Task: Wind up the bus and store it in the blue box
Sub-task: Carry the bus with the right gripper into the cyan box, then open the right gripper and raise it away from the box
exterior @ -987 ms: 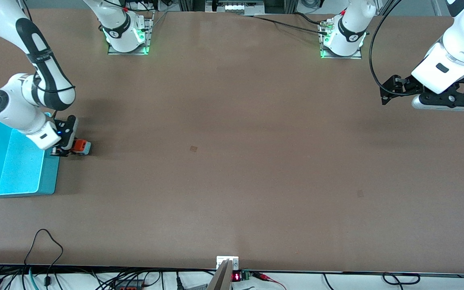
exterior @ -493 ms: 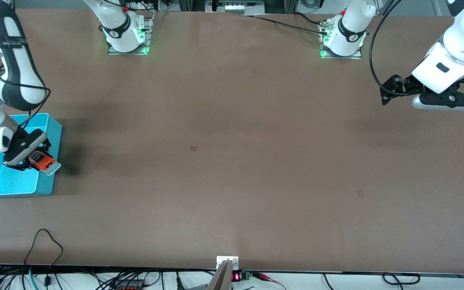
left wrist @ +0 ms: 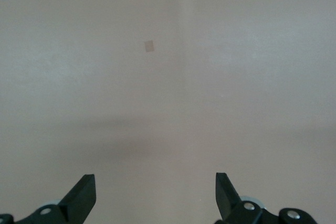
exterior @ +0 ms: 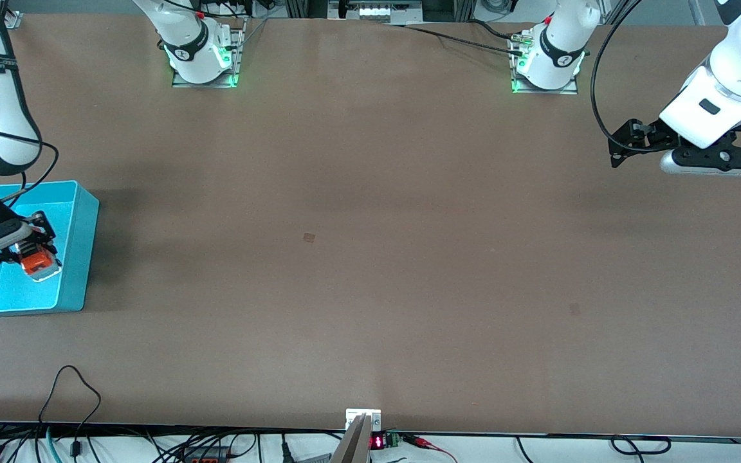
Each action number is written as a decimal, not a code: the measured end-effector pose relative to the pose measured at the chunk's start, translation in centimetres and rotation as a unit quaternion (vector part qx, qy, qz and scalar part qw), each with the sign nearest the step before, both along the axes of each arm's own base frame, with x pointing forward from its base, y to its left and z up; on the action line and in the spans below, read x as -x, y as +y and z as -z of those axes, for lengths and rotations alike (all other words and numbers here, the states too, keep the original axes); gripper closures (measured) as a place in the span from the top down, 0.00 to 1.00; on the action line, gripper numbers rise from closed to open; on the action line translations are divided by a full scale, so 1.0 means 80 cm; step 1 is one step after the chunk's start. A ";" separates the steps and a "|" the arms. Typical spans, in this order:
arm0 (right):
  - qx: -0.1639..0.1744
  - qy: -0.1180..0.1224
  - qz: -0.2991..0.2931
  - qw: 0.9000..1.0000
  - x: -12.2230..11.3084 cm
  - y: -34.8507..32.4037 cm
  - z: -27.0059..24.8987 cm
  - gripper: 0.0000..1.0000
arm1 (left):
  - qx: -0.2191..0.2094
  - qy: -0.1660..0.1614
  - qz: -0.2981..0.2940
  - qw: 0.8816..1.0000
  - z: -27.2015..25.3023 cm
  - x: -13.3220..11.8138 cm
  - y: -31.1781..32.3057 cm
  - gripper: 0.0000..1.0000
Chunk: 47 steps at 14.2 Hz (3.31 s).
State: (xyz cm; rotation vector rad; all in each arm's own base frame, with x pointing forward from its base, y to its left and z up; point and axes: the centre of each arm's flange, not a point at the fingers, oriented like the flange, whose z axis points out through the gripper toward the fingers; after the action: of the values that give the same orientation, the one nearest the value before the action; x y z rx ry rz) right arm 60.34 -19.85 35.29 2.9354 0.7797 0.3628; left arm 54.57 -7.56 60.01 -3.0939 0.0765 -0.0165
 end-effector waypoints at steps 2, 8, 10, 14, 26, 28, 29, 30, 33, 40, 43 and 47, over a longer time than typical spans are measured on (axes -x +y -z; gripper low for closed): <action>-0.014 0.015 0.082 0.996 0.013 -0.033 0.016 0.54 | 0.000 0.000 0.000 1.000 0.000 0.000 0.000 1.00; -0.037 0.079 0.204 0.975 0.043 -0.086 0.125 0.54 | 0.000 -0.001 -0.005 1.000 -0.001 -0.001 0.007 1.00; -0.036 0.086 0.218 0.971 0.054 -0.105 0.152 0.54 | 0.000 -0.001 -0.006 1.000 -0.001 -0.001 0.008 1.00; -0.035 0.086 0.233 0.968 0.069 -0.134 0.185 0.54 | 0.000 -0.001 -0.006 1.000 -0.001 -0.001 0.008 1.00; -0.028 0.016 0.202 0.979 0.012 -0.116 0.089 1.00 | 0.002 0.005 0.001 1.000 0.011 -0.019 -0.003 1.00; -0.037 0.016 0.206 0.978 0.003 -0.085 0.028 1.00 | 0.002 0.007 0.002 1.000 0.016 -0.024 -0.005 1.00; -0.041 0.019 0.205 0.978 0.001 -0.068 -0.005 1.00 | 0.002 0.007 0.003 1.000 0.016 -0.028 -0.006 1.00; -0.043 0.024 0.202 0.978 0.001 -0.047 -0.039 1.00 | 0.003 0.006 0.005 1.000 0.017 -0.031 -0.009 1.00; -0.048 0.051 0.191 0.979 0.007 0.028 -0.152 1.00 | 0.018 0.010 0.014 1.000 0.022 -0.037 -0.026 1.00; -0.014 0.123 0.225 0.967 0.051 0.213 -0.322 1.00 | 0.035 0.023 0.013 0.999 0.037 -0.045 -0.033 1.00; -0.018 0.134 0.257 0.957 0.057 0.231 -0.333 1.00 | 0.036 0.022 0.016 0.999 0.035 -0.044 -0.039 1.00; -0.018 0.145 0.264 0.953 0.054 0.226 -0.323 1.00 | 0.036 0.021 0.016 0.999 0.035 -0.044 -0.039 1.00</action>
State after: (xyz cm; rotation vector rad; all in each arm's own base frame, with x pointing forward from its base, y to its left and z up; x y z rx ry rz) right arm 56.03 -1.79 61.15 3.1064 -0.0197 -0.1006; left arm 58.08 -10.65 57.25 -3.1654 0.1310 0.0456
